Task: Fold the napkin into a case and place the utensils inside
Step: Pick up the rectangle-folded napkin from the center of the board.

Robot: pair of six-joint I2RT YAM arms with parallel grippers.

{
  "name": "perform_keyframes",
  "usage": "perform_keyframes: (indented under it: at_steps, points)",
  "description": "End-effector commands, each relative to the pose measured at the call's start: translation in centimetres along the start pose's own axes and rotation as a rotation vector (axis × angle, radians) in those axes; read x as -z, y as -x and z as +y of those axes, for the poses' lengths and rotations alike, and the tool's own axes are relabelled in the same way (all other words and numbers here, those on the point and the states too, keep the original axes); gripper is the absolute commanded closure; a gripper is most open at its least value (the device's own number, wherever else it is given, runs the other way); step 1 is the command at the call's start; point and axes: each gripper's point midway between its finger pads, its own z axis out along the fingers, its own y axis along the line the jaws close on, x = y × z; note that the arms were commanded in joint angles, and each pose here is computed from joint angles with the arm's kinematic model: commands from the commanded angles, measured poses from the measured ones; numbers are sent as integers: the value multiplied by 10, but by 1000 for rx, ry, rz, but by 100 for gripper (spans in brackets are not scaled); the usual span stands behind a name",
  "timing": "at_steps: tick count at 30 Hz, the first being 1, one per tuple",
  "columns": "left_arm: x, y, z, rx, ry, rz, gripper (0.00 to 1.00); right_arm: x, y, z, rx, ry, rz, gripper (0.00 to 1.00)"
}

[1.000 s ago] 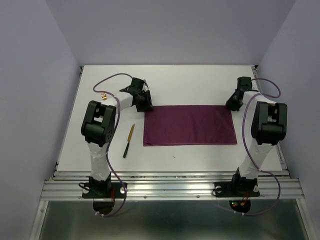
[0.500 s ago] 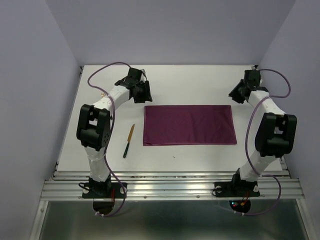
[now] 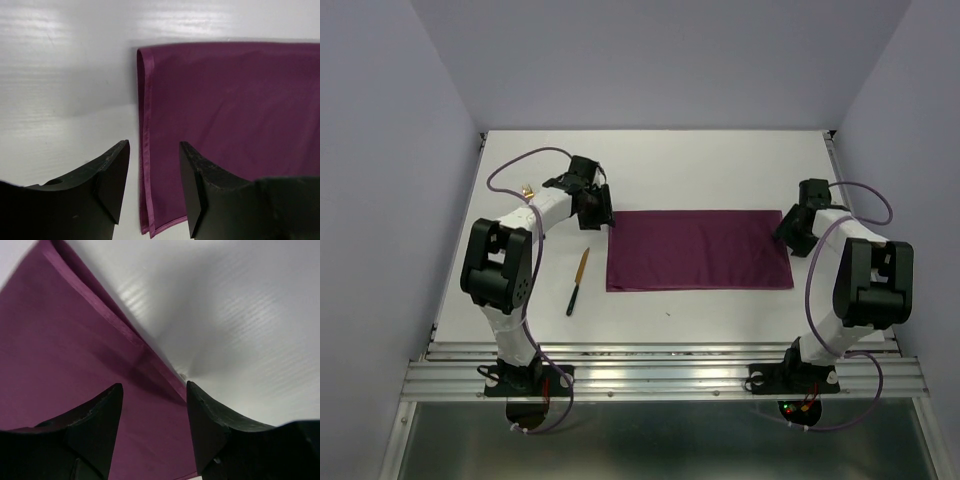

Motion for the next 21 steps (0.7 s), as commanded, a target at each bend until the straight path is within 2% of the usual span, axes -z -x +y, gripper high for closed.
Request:
perform_keyframes:
  at_steps: [1, 7, 11, 15, 20, 21]
  points:
    - [14, -9, -3, -3, -30, -24, 45, 13, 4, -15, 51, -40, -41, 41]
    - [14, -19, 1, -8, -33, -19, 45, -1, -5, -23, 101, -70, -6, 42]
    - [11, -21, 7, -6, -11, -20, 45, -11, -10, -21, 116, -64, 22, 46]
    - [6, -23, 17, 2, 22, -49, 45, -15, -21, -14, 121, -10, 54, 59]
    - [-6, -32, 23, 10, 41, -16, 46, -18, -28, -11, 121, 16, 77, 71]
    - [-10, -34, 25, 13, 50, -7, 46, -18, -27, -11, 121, 17, 76, 76]
